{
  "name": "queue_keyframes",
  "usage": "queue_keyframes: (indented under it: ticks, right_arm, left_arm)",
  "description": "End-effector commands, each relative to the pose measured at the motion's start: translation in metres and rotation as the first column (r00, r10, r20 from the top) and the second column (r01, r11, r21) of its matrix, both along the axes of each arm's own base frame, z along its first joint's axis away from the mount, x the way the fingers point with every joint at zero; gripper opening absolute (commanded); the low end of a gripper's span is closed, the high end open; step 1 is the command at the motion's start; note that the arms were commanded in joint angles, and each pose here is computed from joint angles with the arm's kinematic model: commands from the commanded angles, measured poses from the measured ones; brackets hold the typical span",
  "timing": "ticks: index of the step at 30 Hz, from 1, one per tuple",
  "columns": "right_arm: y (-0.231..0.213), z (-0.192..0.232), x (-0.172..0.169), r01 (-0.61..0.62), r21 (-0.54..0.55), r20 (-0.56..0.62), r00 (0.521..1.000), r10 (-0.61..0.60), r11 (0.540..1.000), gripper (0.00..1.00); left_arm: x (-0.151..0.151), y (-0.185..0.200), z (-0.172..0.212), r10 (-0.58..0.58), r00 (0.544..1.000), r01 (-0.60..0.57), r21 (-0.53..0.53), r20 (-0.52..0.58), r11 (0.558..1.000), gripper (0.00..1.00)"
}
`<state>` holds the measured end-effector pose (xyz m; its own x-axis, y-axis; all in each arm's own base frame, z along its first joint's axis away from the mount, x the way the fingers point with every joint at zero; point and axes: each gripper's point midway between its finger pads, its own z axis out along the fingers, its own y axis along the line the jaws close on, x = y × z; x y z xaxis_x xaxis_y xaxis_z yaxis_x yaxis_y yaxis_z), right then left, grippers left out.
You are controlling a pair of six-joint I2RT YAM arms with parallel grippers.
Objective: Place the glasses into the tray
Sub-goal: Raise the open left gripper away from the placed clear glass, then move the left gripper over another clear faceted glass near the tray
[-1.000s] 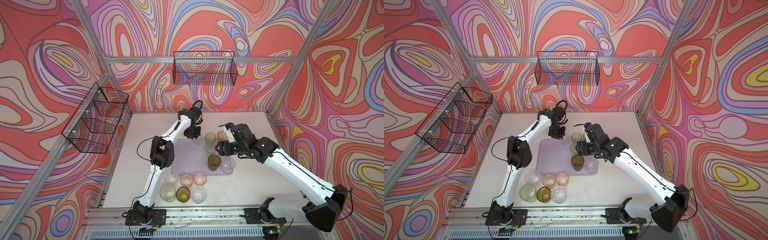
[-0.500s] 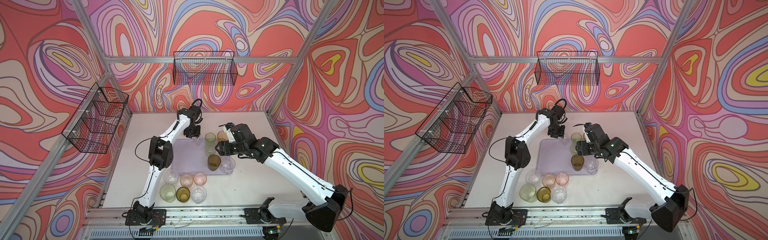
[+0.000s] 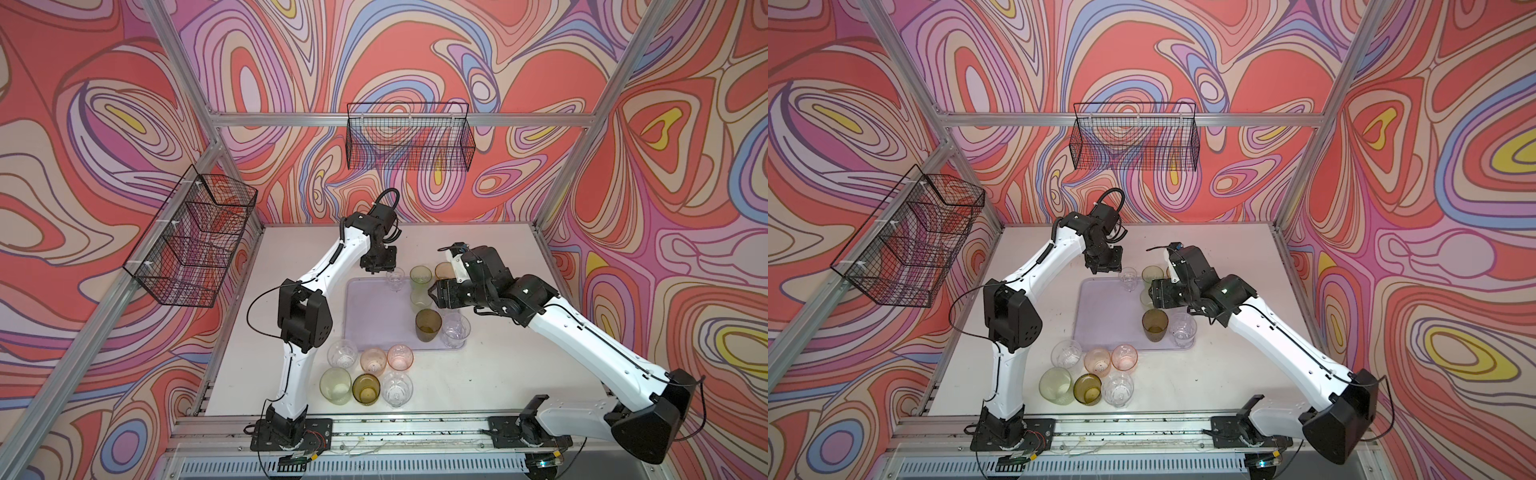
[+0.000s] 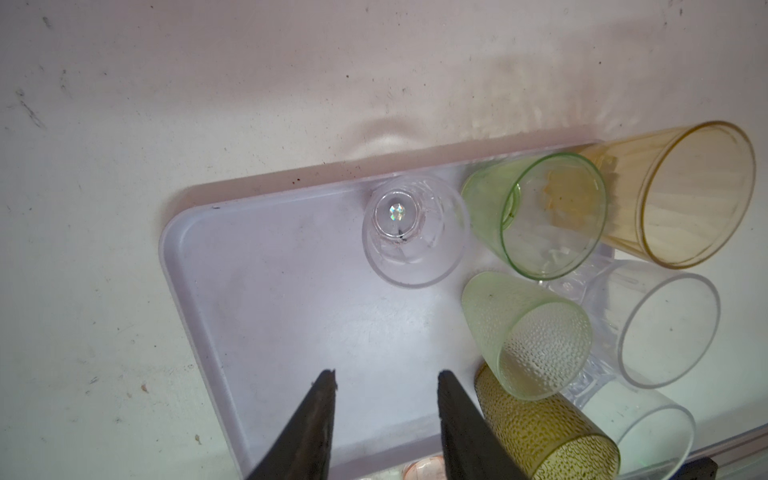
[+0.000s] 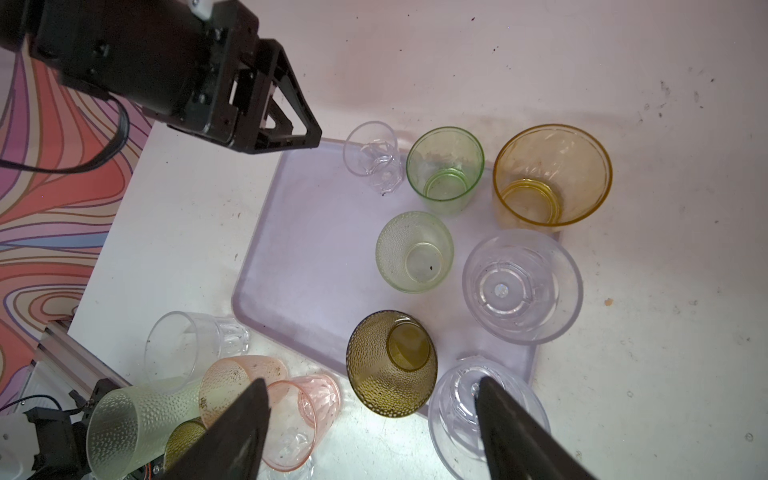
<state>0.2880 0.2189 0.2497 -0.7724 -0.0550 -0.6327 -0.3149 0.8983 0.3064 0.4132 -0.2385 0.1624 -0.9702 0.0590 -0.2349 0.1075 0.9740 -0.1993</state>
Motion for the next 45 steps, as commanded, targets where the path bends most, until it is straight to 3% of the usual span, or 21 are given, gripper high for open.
queue_keyframes:
  ticks: [1, 15, 45]
  right_arm:
    - [0.001, 0.004, 0.003, -0.012, 0.006, 0.028, 1.000, 0.012, 1.000, 0.81]
    - [0.010, 0.004, 0.008, -0.044, 0.018, 0.039, 0.998, 0.043, 0.999, 0.81]
    - [0.013, -0.001, 0.014, -0.067, -0.023, 0.039, 0.997, 0.068, 0.997, 0.81]
  left_arm:
    - [-0.013, 0.008, 0.013, -0.021, 1.000, 0.021, 0.016, 0.017, 1.000, 0.44]
    - [-0.053, 0.041, 0.017, -0.023, 1.000, 0.024, 0.034, -0.007, 0.999, 0.43]
    - [-0.149, 0.133, 0.015, 0.149, 0.982, -0.140, 0.083, -0.116, 0.987, 0.42]
